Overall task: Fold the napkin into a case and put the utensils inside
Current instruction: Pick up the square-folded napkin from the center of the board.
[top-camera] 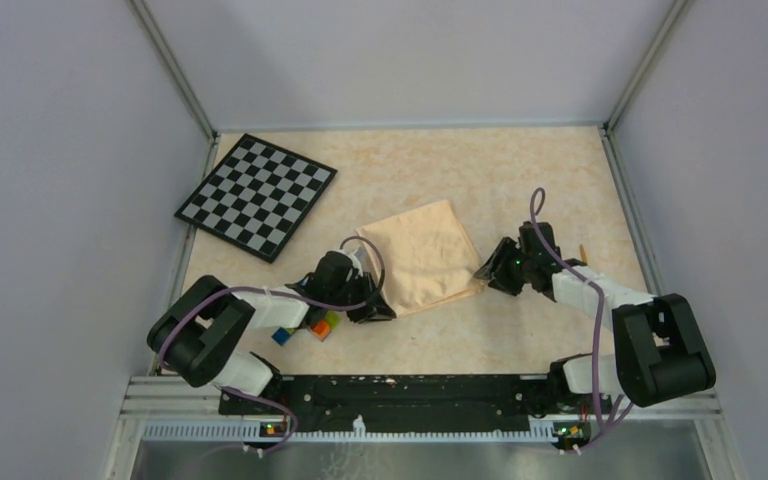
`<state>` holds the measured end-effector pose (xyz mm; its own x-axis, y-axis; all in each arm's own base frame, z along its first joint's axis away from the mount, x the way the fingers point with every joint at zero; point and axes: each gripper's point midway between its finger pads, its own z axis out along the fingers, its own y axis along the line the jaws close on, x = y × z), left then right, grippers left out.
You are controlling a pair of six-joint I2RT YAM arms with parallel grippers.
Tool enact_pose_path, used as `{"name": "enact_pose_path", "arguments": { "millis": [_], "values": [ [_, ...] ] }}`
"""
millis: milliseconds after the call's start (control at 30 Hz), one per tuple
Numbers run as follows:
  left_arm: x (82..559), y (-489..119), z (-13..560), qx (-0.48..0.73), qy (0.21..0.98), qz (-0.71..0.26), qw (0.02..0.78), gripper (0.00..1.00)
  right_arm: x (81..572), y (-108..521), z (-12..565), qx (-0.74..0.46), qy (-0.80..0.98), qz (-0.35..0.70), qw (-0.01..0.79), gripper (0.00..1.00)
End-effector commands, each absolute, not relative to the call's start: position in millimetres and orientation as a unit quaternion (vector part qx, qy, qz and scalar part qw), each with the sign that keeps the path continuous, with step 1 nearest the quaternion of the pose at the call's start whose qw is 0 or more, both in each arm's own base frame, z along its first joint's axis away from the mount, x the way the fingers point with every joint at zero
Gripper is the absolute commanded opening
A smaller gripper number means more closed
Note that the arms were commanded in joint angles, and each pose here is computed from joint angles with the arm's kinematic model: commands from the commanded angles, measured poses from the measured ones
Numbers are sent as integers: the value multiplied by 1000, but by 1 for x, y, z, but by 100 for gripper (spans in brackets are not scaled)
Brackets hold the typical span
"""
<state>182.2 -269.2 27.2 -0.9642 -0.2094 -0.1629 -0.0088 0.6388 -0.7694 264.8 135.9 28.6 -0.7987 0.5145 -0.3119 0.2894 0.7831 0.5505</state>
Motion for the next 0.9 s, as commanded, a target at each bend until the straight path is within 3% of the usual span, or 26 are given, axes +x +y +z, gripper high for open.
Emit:
{"name": "enact_pose_path", "arguments": {
  "millis": [0,200,433,867],
  "values": [
    [182,-259,17,-62,908,-394,131,18,266,136,26,217,917,240,232,48],
    [172,-249,7,-62,915,-379,126,0,265,140,25,207,920,244,227,49],
    [164,-245,-1,-66,916,-378,117,0,251,150,14,184,932,239,199,49],
    [165,-248,0,-63,913,-386,117,0,227,138,8,156,964,131,168,45]
  ]
}}
